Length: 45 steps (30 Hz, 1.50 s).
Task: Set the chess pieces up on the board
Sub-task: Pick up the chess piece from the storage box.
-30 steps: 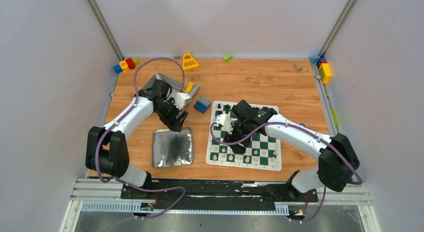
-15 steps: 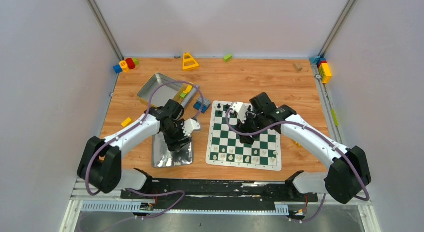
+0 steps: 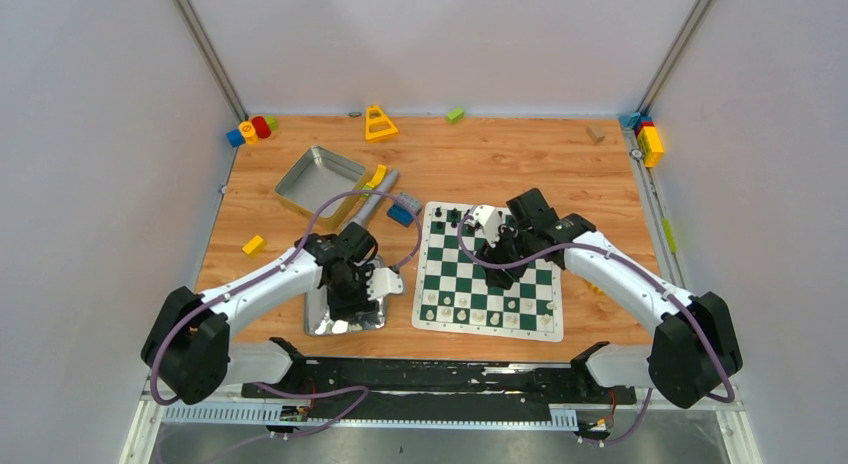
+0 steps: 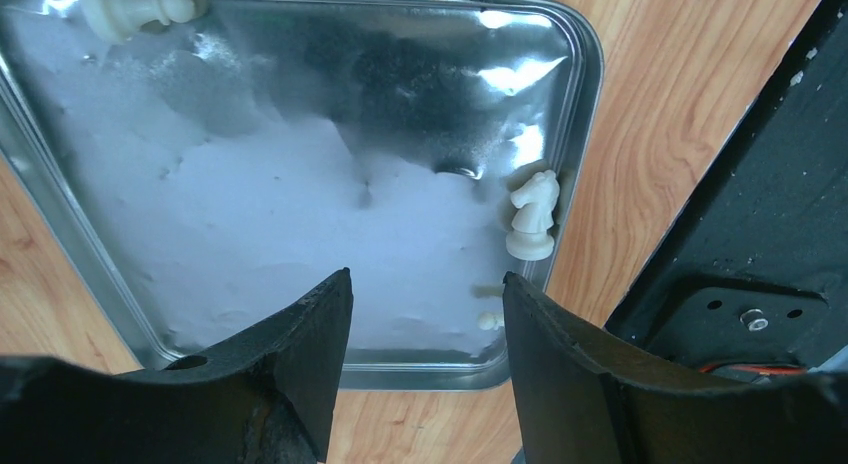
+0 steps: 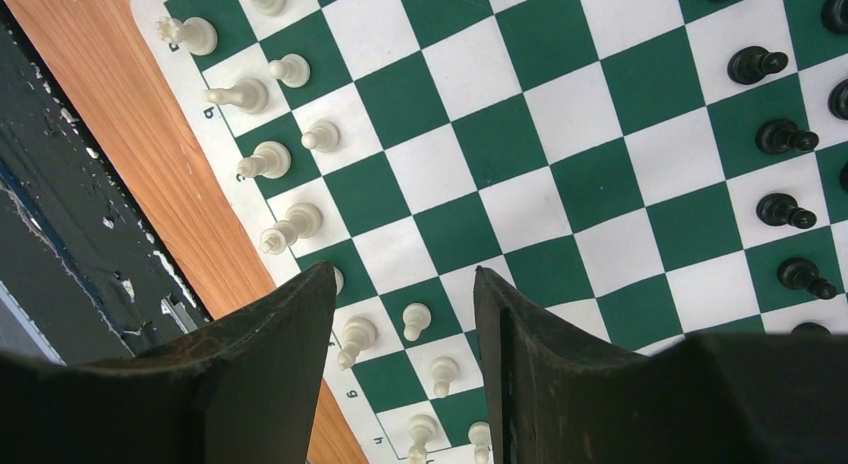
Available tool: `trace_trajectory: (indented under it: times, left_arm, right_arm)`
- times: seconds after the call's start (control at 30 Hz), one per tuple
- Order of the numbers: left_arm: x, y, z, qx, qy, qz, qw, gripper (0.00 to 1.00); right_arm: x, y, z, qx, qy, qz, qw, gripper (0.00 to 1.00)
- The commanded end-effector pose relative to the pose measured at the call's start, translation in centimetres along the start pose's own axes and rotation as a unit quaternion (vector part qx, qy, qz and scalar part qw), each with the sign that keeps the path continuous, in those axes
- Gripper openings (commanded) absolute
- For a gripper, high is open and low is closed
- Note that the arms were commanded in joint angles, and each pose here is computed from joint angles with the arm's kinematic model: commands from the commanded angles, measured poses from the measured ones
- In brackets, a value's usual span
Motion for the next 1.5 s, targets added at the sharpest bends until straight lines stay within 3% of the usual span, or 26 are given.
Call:
trace_trajectory:
  times: [0.0, 0.53, 1.47]
  left_arm:
    - [-0.2, -0.3, -0.3, 0.006, -0.017, 0.004, 1.000, 0.65]
    - [-1.0, -1.8, -1.1, 0.045, -0.046, 0.030, 0.997, 0.69]
    - [-1.1, -3.3, -0.9, 0.035, -0.047, 0.024, 0.998, 0.53]
  right_arm:
    - [-0.6, 0.2, -0.3, 0.004, 0.002, -0.027, 1.000, 0.54]
    - [0.0, -0.4, -0.7, 0.005, -0.004, -0.013, 1.000, 0.52]
    - [0.4, -1.2, -0.8, -0.005, -0.016, 0.004, 1.000, 0.51]
Point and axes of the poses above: each gripper's point midway between its finger pads, its own y axis back along the fingers, its own z axis along the line the jaws close on, x = y × z, the point moved 10 cm from there along y, back along the fingers, and after that the axes turned 1 degree about y, right-handed, at the moved point
